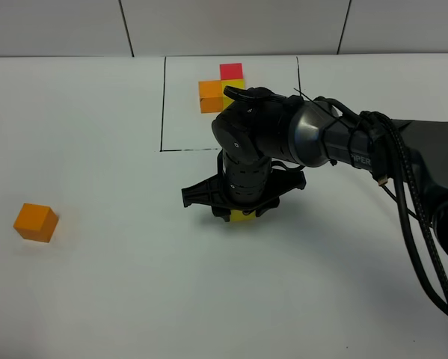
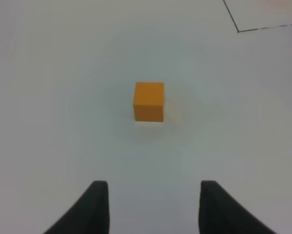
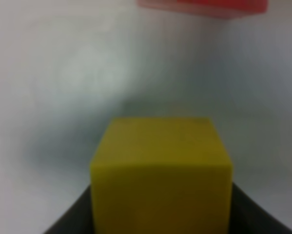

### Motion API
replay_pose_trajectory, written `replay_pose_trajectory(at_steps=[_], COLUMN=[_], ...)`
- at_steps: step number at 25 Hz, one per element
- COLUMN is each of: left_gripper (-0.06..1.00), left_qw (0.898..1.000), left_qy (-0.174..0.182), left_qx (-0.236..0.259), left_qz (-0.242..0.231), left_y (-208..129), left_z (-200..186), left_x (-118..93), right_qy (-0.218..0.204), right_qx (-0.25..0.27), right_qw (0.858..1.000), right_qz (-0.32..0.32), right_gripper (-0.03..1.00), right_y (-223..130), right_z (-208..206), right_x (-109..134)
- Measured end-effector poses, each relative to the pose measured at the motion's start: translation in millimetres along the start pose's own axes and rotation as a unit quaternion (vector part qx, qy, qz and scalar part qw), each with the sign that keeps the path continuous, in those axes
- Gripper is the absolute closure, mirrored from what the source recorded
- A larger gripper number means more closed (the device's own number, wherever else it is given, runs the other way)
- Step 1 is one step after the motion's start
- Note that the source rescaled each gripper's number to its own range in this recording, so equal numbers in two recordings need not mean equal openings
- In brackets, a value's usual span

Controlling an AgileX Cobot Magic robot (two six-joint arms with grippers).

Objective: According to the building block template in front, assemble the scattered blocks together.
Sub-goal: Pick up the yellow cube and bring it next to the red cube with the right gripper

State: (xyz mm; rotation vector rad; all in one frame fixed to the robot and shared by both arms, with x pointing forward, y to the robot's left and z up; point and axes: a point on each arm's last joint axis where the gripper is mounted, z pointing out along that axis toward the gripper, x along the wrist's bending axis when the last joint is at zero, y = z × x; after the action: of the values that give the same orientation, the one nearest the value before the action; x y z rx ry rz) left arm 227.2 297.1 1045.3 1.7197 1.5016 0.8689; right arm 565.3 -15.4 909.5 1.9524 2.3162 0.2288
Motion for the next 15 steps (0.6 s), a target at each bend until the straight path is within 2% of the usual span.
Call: replay_pose_trajectory(at_steps=[15], left_gripper=[0.94], left_qw=[1.000], left_qy=[0.000], left_qx=[0.000], left_qz=[0.000], left_y=[0], left_z=[0], left_x=[0], right_qy=[0.003], right_qx=[-0.001], right_qw=[1.000], right_qz=[0.029], right_gripper=[0.96], right_y=[6], right_z=[18], right_x=[0])
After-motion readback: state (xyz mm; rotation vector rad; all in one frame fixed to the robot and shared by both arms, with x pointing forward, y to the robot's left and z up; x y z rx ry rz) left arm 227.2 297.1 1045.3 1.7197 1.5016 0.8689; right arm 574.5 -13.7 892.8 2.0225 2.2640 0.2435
